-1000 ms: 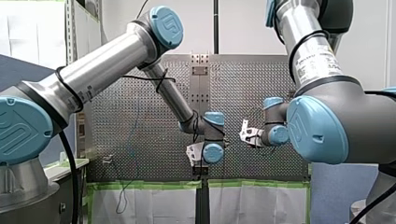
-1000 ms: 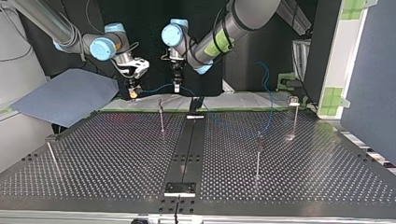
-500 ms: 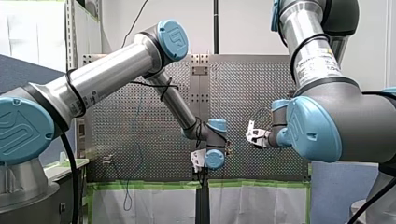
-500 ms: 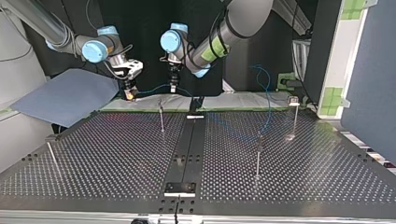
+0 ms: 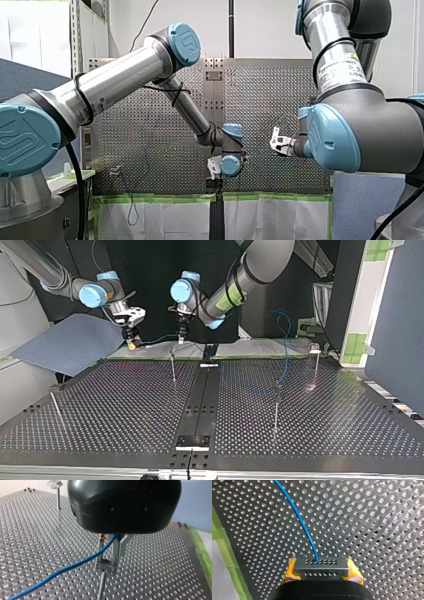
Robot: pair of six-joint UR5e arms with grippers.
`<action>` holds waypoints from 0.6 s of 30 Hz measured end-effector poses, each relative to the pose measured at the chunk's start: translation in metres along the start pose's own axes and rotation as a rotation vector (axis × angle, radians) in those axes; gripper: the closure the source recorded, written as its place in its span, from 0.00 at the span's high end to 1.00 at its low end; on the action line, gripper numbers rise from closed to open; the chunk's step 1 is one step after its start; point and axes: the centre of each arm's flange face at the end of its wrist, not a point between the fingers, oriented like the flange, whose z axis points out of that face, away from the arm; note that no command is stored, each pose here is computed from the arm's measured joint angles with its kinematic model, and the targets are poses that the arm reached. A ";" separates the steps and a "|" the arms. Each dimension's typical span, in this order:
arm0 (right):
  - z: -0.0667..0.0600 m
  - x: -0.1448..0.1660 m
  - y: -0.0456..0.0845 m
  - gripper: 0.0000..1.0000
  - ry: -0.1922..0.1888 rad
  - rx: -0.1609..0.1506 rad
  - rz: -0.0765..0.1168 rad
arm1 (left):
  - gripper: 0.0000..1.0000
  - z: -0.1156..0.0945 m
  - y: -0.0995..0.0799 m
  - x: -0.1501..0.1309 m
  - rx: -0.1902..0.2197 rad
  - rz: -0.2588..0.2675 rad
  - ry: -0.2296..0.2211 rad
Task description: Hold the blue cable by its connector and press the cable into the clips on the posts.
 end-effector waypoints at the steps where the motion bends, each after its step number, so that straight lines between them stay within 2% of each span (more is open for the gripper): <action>1: 0.000 0.001 0.001 0.00 0.002 0.001 0.000 | 0.00 0.002 -0.001 -0.002 0.004 0.000 0.000; 6: 0.002 0.003 0.004 0.00 0.007 0.002 -0.002 | 0.00 0.010 -0.003 -0.008 0.009 0.000 0.004; 11: 0.002 0.003 0.006 0.00 0.007 0.006 -0.006 | 0.00 0.016 0.005 -0.011 -0.005 0.000 0.002; 18: 0.005 -0.008 0.007 0.00 -0.015 0.021 -0.007 | 0.00 0.023 0.014 -0.014 -0.016 -0.002 0.000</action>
